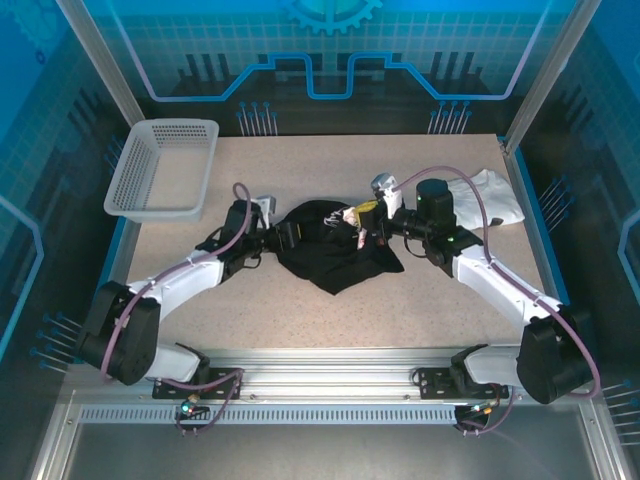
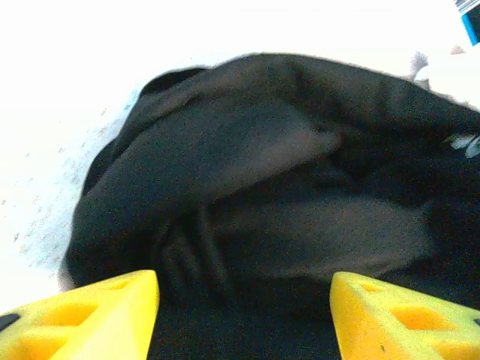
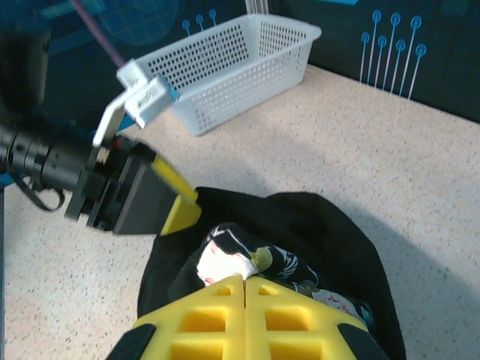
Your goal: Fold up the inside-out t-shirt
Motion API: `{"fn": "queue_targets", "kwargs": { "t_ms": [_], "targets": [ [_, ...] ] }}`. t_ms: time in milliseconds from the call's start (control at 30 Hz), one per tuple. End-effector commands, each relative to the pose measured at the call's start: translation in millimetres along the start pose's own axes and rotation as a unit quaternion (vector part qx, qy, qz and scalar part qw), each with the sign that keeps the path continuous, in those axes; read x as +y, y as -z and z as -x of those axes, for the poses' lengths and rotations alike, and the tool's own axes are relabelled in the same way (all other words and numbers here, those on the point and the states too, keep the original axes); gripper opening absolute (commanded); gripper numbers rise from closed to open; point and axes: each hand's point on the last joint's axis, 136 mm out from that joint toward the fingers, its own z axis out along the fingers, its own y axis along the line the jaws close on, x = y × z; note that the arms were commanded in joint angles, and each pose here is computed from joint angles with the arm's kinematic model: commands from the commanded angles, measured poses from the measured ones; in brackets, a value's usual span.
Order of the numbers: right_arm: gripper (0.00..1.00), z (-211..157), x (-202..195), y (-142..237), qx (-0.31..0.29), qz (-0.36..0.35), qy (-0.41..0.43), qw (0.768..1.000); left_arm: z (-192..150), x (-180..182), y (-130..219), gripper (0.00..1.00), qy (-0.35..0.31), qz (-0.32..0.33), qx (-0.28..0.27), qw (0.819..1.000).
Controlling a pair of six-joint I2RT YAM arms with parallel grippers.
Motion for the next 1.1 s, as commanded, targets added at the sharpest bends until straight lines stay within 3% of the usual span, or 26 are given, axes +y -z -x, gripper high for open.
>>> {"fn": "queue_targets", "kwargs": {
  "t_ms": [0,333,400,467,600,733,833,967,1067],
  "targets": [
    [0.0,7,6,11,-0.009,0.006,0.016,1.0,8,-3,-13,0.67,-0.052,0.013,0.03,0.998],
    [0.0,26,3,19,-0.021,-0.015,0.022,0.999,-7,-8,-71,0.74,-0.101,0.005,0.152,0.983],
    [0.0,41,-2,23,-0.035,-0.028,0.017,0.999,-8,-7,-83,0.67,-0.106,0.014,0.167,0.98],
    [0.0,59,-1,31,-0.06,-0.029,0.015,0.998,-3,-6,-91,0.46,-0.099,0.019,0.169,0.981],
    [0.0,98,8,58,-0.12,-0.029,0.032,0.992,47,-25,-75,0.01,-0.063,-0.018,0.105,0.992],
    [0.0,128,25,101,-0.211,-0.015,0.065,0.975,112,-35,-30,0.0,-0.001,-0.064,-0.002,0.998],
    [0.0,122,31,118,-0.243,-0.024,0.087,0.966,148,-25,4,0.0,0.054,-0.077,-0.073,0.993],
    [0.0,95,21,112,-0.223,-0.046,0.08,0.97,172,-8,35,0.0,0.108,-0.095,-0.139,0.98],
    [0.0,72,6,98,-0.184,-0.062,0.053,0.979,170,-4,39,0.0,0.107,-0.091,-0.145,0.979]
  ]
}}
